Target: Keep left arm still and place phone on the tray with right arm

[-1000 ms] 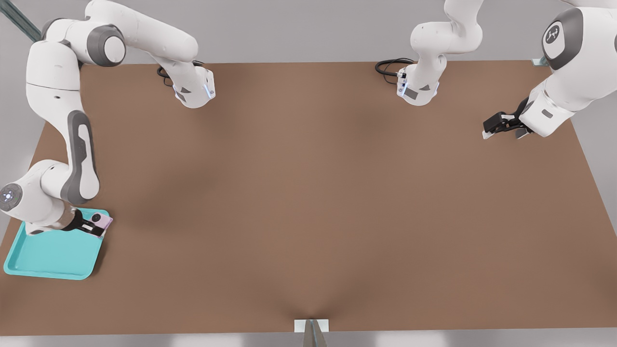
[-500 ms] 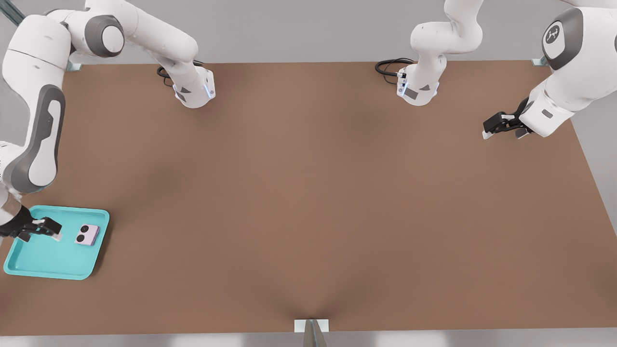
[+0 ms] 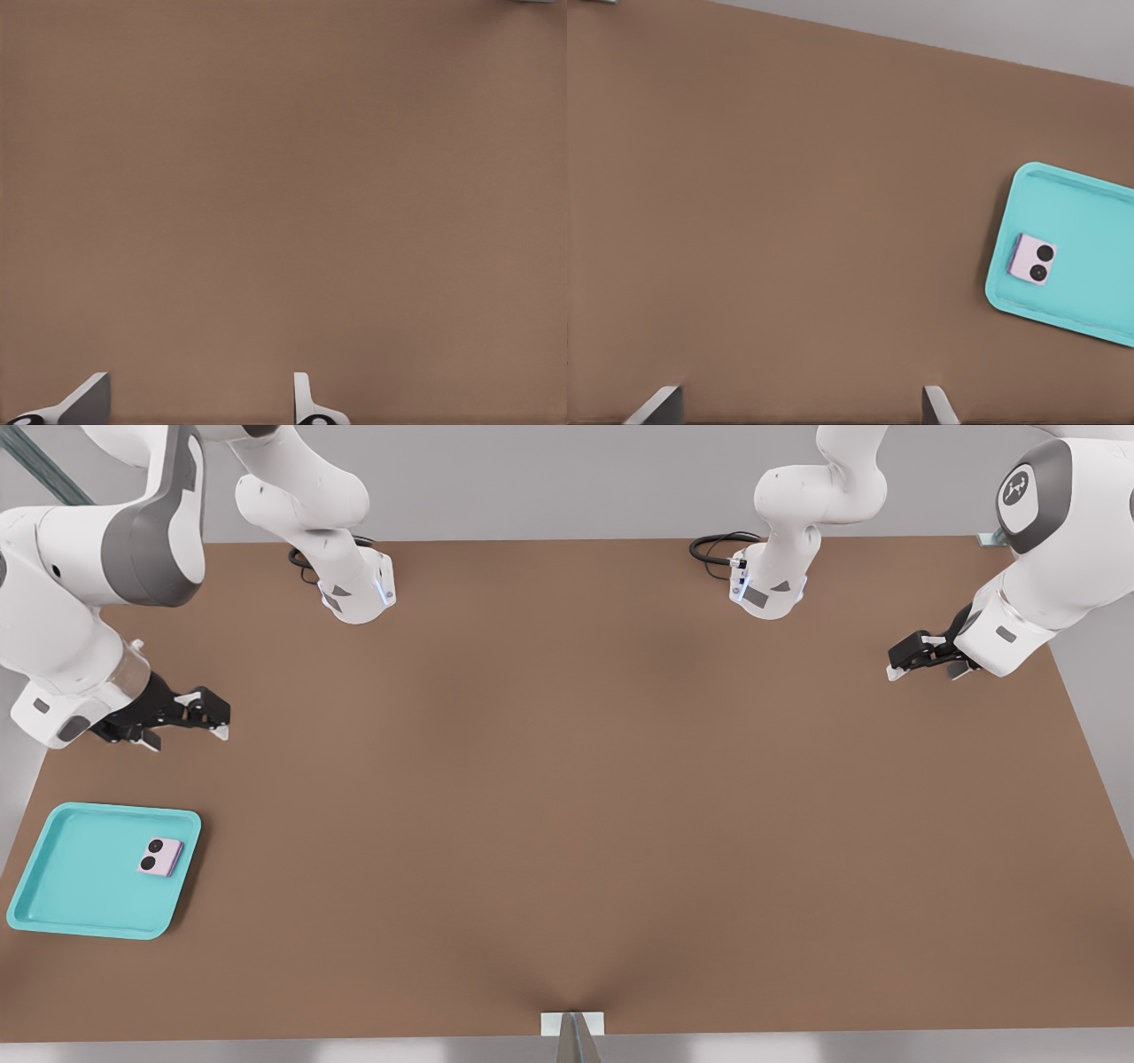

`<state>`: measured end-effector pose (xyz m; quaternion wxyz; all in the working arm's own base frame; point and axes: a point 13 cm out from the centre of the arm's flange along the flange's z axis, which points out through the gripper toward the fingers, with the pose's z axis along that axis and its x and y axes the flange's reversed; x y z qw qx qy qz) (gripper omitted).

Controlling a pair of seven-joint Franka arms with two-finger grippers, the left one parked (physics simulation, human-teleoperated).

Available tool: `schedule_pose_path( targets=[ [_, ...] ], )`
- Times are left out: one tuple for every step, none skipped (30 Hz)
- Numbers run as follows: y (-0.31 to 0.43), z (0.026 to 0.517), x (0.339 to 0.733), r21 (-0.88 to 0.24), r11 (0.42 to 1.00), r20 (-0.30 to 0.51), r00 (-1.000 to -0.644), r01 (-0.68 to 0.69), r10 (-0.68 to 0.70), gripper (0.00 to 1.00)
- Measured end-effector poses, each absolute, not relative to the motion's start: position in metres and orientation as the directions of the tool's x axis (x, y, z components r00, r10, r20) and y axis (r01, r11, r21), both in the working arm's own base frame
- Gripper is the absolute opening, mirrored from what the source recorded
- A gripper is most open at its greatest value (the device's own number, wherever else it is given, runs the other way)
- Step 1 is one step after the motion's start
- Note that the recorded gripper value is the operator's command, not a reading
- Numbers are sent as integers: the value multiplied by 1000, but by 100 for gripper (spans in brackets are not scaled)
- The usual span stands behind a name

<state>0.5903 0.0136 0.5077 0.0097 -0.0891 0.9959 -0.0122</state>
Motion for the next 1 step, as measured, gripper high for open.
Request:
schedule_pose_path(
  targets=[
    [13,505,589,-23,986,-8,-986,-166,-167,100]
  ],
)
